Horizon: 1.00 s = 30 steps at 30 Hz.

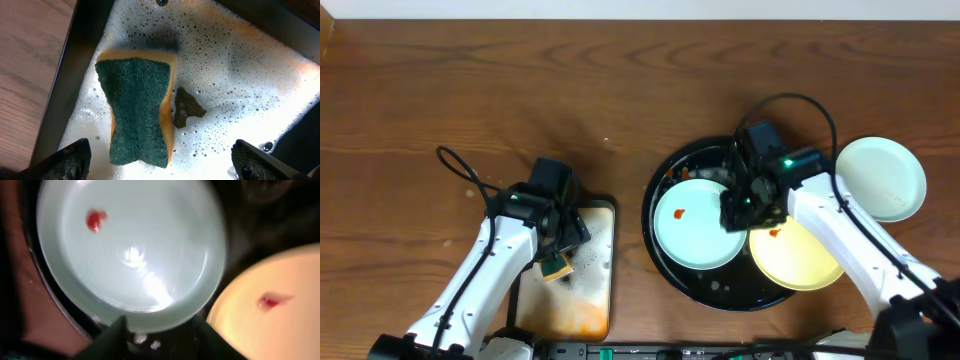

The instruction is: Clean dirty plates on tray and stack at the side

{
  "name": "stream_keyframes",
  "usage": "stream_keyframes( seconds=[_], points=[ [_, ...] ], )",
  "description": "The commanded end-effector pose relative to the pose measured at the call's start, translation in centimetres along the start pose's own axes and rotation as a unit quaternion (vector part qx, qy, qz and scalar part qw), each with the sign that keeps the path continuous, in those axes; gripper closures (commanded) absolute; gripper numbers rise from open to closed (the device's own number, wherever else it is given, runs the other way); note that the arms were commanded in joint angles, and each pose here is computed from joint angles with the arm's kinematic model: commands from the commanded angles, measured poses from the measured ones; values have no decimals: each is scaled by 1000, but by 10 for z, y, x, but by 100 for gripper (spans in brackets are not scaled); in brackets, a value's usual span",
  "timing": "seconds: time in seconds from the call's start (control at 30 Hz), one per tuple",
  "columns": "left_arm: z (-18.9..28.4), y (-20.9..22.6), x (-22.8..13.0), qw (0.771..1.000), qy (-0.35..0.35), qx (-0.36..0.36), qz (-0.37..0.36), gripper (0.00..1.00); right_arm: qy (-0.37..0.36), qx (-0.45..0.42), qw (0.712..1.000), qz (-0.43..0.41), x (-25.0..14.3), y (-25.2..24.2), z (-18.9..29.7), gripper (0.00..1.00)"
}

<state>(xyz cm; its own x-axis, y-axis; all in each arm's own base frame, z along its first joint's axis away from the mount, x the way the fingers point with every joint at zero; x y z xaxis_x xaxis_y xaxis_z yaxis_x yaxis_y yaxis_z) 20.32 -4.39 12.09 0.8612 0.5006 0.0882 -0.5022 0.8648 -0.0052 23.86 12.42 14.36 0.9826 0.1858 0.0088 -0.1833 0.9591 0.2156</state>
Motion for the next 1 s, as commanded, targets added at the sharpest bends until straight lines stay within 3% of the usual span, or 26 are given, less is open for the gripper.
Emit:
stream_keyframes(
  seconds=[0.0, 0.17, 0.3, 0.4, 0.6, 0.77, 0.97],
  points=[
    [-1, 2, 0, 1000, 1, 5, 0, 9, 67, 25, 996, -56, -23, 3, -23, 51],
    [-1, 2, 0, 1000, 1, 5, 0, 10, 101, 11, 989, -110, -48, -6, -54, 53],
    [-1, 2, 0, 1000, 1, 5, 0, 10, 76, 19, 991, -113, -48, -9, -70, 63],
    [-1, 2, 0, 1000, 1, 5, 0, 10, 47, 21, 996, -69, -39, -9, -70, 72],
    [-1, 2, 0, 1000, 1, 5, 0, 10, 6, -41, 998, -36, -27, -22, -71, 94],
    [-1, 2, 0, 1000, 1, 5, 0, 9, -24, -121, 992, -22, -21, -38, -68, 96],
    [-1, 2, 0, 1000, 1, 5, 0, 9, -36, -101, 994, -21, -16, -33, -69, 88]
  ],
)
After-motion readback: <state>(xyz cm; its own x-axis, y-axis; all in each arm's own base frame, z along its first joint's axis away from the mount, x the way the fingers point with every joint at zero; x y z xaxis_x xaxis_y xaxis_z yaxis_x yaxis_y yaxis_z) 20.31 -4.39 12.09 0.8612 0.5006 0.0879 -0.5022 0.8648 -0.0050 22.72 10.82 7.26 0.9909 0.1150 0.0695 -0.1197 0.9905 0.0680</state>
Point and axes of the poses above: each gripper's point midway between its finger pads, its own z axis back along the fingers, its own y axis along the line the jaws close on, x = y × z, the point moved 7 cm from there along z, back along the fingers, and after that the axes turned 4 degrees about z, right-handed, at the moved point
